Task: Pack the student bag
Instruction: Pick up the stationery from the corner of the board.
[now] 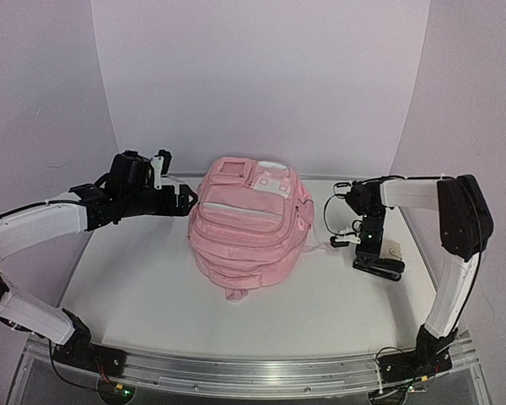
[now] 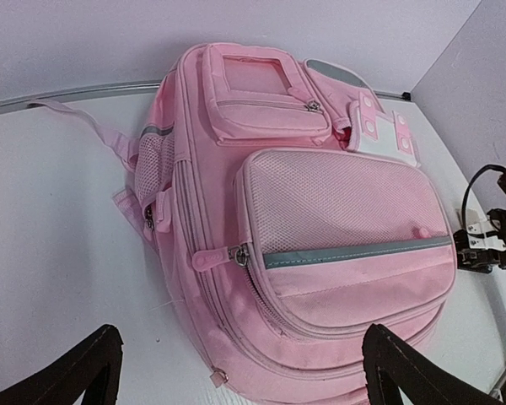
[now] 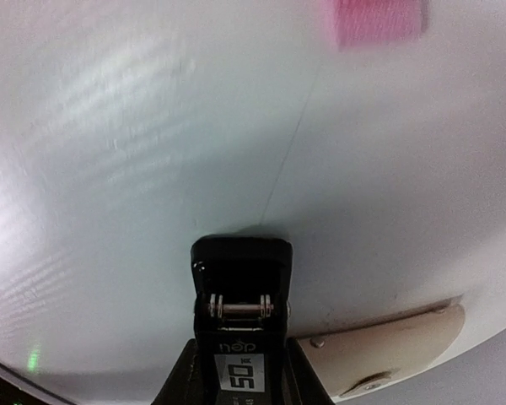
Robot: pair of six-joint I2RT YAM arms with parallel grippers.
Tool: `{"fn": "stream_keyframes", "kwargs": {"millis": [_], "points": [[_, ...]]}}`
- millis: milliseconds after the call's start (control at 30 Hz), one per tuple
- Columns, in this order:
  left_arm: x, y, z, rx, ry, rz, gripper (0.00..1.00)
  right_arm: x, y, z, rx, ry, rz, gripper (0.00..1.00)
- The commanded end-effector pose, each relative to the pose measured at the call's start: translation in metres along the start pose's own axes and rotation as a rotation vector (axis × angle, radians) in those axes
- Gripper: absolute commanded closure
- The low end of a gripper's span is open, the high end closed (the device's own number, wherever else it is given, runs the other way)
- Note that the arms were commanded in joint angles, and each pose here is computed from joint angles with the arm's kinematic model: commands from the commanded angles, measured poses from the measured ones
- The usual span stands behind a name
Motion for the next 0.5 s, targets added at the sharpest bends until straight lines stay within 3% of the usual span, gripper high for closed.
{"fn": "stream_keyframes", "kwargs": {"millis": [0,467], "points": [[0.003,-0.009,-0.001,0.001,-0.005,-0.009,0.0,0.046,-0.021,0.007,0.096,0.079,-0.178,1.0],[0.007,-0.017,-0.038,-0.223,0.025,-0.047,0.0,0.082,-0.162,0.019,0.338,0.318,-0.63,1.0]]}}
Point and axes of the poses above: each gripper's point midway between its finger pads, its own y axis out along the fingers, its own z axis along the line the jaws close on, x = y × z, the point moved 4 cm from there along -y, back along the fingers, and after that the axes turned 3 degrees about y, right-handed, at the moved point
